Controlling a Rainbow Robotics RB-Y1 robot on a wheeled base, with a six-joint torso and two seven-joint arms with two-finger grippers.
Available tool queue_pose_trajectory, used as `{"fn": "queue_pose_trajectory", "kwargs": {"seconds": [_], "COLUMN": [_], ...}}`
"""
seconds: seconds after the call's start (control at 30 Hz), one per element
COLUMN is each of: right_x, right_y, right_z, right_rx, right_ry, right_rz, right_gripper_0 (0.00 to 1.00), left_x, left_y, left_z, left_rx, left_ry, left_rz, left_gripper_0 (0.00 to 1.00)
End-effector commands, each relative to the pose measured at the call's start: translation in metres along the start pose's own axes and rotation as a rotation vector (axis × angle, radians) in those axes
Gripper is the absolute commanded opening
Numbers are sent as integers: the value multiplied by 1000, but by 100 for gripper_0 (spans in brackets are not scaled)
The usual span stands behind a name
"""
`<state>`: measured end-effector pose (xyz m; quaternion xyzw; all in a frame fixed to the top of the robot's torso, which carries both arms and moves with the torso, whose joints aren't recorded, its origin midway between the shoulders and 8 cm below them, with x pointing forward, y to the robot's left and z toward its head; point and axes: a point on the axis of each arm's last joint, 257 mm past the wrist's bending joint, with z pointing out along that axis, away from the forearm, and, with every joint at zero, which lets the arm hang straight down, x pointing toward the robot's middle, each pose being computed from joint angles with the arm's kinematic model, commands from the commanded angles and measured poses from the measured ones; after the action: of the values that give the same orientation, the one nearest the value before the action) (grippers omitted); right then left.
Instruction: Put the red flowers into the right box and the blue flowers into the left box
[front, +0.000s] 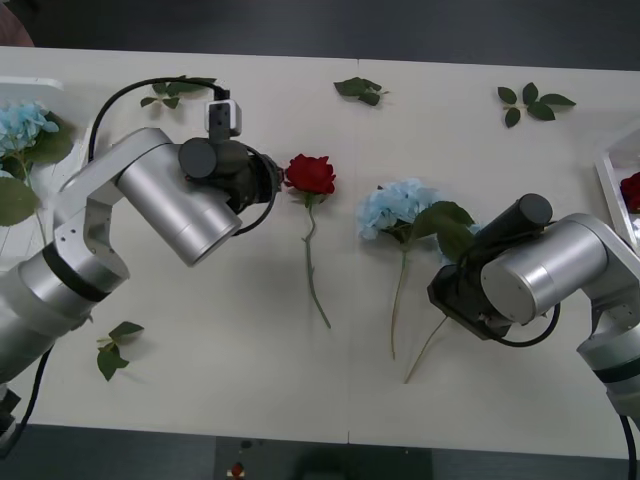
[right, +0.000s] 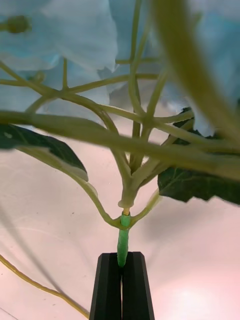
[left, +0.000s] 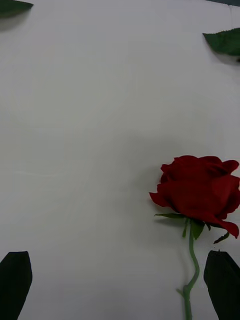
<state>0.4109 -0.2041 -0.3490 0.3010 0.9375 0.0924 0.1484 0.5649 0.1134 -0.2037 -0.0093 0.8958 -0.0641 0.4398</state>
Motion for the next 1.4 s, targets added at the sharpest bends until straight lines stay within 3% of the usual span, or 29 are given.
{"fn": "queue_pose_trajectory", "kwargs": {"seconds": [0.03,0.47,0.87,1.23,1.33,1.4], "right_x": [-37,-62,-45,-10,-6,-3], "right_y": [-6,5,66,118,132,142], "right_z": [-35,-100,-178,-263,-282,-296], "right_rx": [-2,-144,-602,-1008,-1093,-1150], "right_ry": [-90,-58,-47,29,41,45], "right_rz": [-169,-519,-757,-808,-806,-808], "right_gripper_0": [0,0,0,0,0,0], "left_x": [-14,14,41,49,52,52], "left_y": [-31,-65,-65,-70,-71,-71], "left_z": [10,59,77,77,77,77], "left_rx": [3,-38,-13,-1,6,6], "left_ry": [-8,39,64,79,87,90], "left_rz": [25,207,278,290,286,282], "left_gripper_0": [100,100,100,100,92,77]}}
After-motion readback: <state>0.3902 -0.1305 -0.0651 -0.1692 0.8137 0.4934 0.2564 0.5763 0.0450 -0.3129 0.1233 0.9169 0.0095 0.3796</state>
